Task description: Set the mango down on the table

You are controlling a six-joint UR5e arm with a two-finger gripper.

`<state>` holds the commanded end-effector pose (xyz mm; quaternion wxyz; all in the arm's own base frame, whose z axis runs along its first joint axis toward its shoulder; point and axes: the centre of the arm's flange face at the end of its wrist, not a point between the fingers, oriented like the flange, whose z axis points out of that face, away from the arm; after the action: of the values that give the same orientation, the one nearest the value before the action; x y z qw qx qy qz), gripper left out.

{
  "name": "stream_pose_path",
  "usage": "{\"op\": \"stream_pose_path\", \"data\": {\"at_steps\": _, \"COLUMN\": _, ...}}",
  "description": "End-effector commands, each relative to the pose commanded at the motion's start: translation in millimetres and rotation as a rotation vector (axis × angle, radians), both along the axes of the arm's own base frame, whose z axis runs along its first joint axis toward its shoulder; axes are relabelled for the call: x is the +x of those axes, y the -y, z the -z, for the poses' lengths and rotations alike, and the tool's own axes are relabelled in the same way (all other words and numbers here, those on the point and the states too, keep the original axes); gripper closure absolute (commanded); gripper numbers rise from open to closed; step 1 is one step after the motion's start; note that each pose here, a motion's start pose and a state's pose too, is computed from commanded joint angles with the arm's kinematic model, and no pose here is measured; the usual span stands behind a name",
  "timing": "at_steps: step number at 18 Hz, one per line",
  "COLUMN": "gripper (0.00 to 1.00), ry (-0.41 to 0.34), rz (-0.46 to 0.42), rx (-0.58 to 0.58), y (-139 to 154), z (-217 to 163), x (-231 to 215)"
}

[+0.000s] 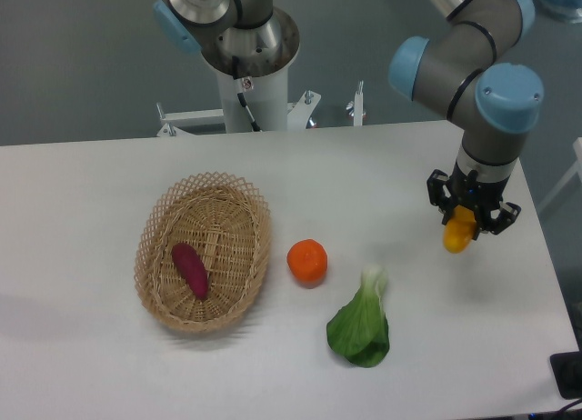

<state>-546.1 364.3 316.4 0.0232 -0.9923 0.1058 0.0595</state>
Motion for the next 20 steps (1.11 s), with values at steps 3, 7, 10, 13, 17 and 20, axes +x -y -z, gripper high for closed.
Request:
{"op": "stream_pose_path", "data": {"at_steps": 3, "gripper": 0.59, "ry": 0.000, "rz": -0.002, "rx": 0.000, "y": 0.0, "z": 0.0, "x": 0.0}}
{"op": "stream_pose_path", "data": {"at_steps": 7, "gripper": 0.59, "ry": -0.002, "rz": -0.002, "rx": -0.001, "y": 0.0, "z": -0.7, "x": -0.4}}
{"op": "stream_pose_path", "data": {"at_steps": 10, "gripper": 0.59, "ry": 0.001, "rz": 0.000, "rx": -0.002, "y": 0.1, "z": -0.4, "x": -0.1}}
{"op": "stream_pose_path", "data": {"at_steps": 13, "gripper": 0.59, "ry": 0.007, "rz": -0.002, "rx": -0.003, "y": 0.4, "z": 3.3, "x": 0.9}}
{"op": "stream_pose_path", "data": {"at_steps": 17, "gripper": 0.59, "ry": 0.032, "rz": -0.020, "rx": -0.002, "y": 20.1, "z": 21.8, "x": 3.6}}
{"op": "stream_pose_path", "data": {"at_steps": 20, "gripper": 0.60, "ry": 0.019, "rz": -0.010, "rx": -0.001, "y": 21.2, "z": 36.6, "x": 11.2}}
